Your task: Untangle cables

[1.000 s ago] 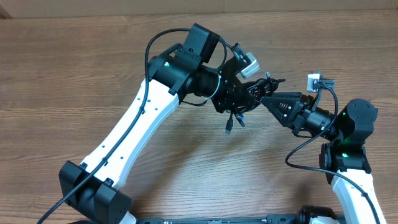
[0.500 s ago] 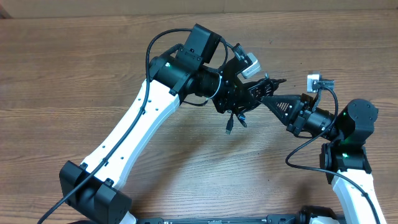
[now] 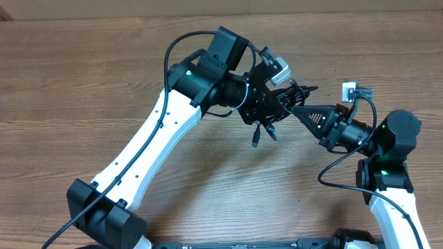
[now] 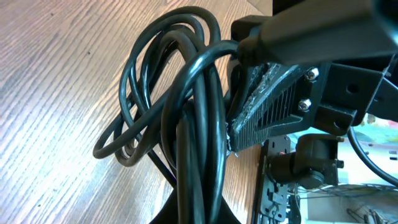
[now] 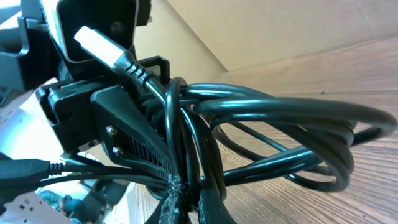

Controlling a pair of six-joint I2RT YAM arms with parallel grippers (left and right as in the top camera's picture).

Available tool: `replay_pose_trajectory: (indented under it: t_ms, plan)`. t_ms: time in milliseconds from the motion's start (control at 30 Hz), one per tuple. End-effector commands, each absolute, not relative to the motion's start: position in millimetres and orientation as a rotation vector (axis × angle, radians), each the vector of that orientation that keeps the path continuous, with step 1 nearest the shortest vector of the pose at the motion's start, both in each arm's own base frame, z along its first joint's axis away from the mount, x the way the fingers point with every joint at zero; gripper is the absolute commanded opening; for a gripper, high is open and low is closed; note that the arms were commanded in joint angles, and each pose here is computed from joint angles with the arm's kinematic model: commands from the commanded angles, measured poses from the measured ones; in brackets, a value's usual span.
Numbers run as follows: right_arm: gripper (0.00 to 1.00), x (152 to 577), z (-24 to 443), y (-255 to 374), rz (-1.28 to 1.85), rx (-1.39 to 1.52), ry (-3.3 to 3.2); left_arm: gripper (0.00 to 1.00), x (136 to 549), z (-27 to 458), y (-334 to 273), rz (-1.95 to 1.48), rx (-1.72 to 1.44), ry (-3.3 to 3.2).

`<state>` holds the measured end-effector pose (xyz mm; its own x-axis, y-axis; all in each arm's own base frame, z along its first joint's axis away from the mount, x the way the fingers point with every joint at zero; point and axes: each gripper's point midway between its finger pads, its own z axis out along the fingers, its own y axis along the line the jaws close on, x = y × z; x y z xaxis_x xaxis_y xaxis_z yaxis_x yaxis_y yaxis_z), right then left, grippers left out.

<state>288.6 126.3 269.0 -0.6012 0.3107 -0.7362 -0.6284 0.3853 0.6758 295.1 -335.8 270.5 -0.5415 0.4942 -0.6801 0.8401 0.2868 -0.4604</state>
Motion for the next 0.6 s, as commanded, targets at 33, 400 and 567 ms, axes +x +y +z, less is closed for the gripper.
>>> replay_pose_trajectory:
  t_ms: [33,400,567]
  plan:
    - [0.04,283,274,129,1.44,-0.237,1.803,0.04,302,276,-337,-1.119,1.172,2.137]
    - [0.04,282,255,129,1.623,0.073,1.96,0.04,325,264,-327,-0.957,1.018,2.251]
    - [0.04,283,253,128,1.621,0.089,1.964,0.04,323,266,-329,-0.98,1.023,2.243]
